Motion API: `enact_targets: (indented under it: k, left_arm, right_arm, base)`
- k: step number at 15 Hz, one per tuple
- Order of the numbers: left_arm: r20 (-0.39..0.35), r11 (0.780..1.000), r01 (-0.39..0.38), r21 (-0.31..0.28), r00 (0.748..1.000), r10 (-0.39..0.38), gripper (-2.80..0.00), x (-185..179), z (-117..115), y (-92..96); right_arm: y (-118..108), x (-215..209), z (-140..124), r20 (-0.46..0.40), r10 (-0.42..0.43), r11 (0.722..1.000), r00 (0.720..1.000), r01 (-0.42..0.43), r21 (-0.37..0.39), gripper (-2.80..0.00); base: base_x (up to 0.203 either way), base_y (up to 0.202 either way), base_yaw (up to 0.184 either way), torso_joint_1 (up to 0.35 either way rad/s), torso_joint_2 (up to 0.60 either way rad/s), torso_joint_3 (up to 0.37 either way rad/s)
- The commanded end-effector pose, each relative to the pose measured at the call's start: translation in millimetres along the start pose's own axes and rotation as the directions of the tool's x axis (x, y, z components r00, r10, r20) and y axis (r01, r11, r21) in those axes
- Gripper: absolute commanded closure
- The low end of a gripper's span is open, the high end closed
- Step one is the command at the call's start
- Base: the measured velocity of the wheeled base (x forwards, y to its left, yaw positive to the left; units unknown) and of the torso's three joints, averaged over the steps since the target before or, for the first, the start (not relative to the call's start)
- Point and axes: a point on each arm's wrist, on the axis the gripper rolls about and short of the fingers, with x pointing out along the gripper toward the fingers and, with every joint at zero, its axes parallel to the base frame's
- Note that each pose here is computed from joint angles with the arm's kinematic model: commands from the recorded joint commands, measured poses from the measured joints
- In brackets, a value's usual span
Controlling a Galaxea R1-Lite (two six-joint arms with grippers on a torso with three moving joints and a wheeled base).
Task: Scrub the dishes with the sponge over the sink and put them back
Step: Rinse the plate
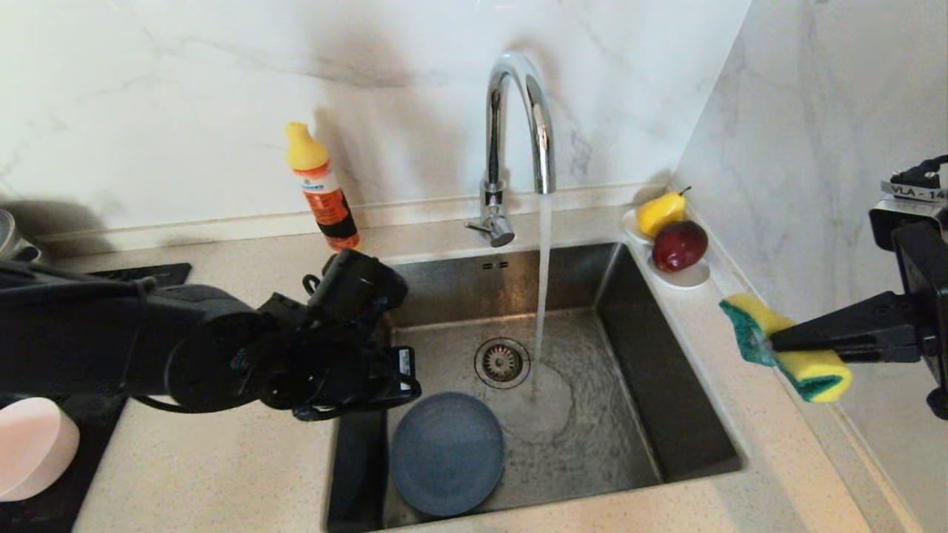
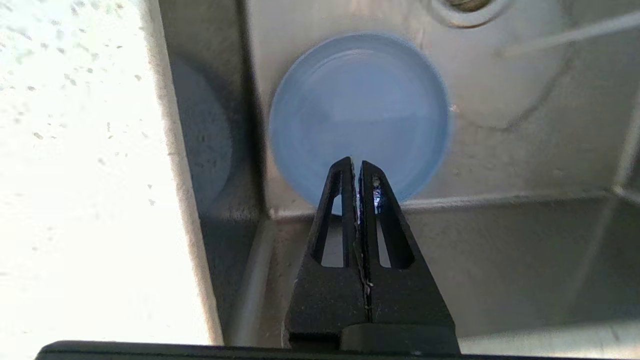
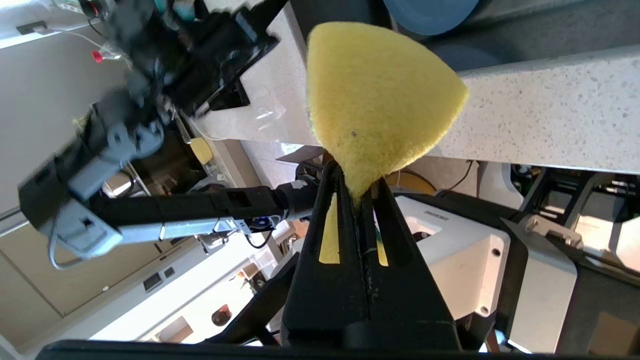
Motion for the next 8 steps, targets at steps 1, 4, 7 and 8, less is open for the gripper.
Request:
enact_targets:
  k: [1,4,7,8]
  left_arm:
    - [-0.066,0.998,-0.06,-0.019,0.996,0.058,0.0,36,1,-5.6]
    - [-0.105,0.993,-0.108,-0.04,0.989,0.103,0.0,73,0,-7.5]
    - [-0.115,0.99,-0.13,-0.051,0.986,0.123,0.0,100,5,-8.4]
    - [-0.113,0.988,-0.14,-0.063,0.985,0.133,0.0,106,10,-4.1]
  right_arm:
    - [-7,-1,-7,0.001,0.001,1.0,1.0,-0.001,0.009,0.0]
    - [-10,-8,-6,0.013,0.035,0.999,0.999,-0.035,0.024,0.0]
    - [-17,-14,-5,0.013,0.068,0.996,0.998,-0.069,0.054,0.0]
    - [-20,-14,-6,0.006,0.069,0.996,0.998,-0.07,0.062,0.0]
  base:
    - [0.0,0.0,0.0,0.0,0.0,0.0]
    - [0.0,0.0,0.0,0.0,0.0,0.0]
    - [0.0,0.0,0.0,0.0,0.0,0.0]
    - [0.0,0.0,0.0,0.0,0.0,0.0]
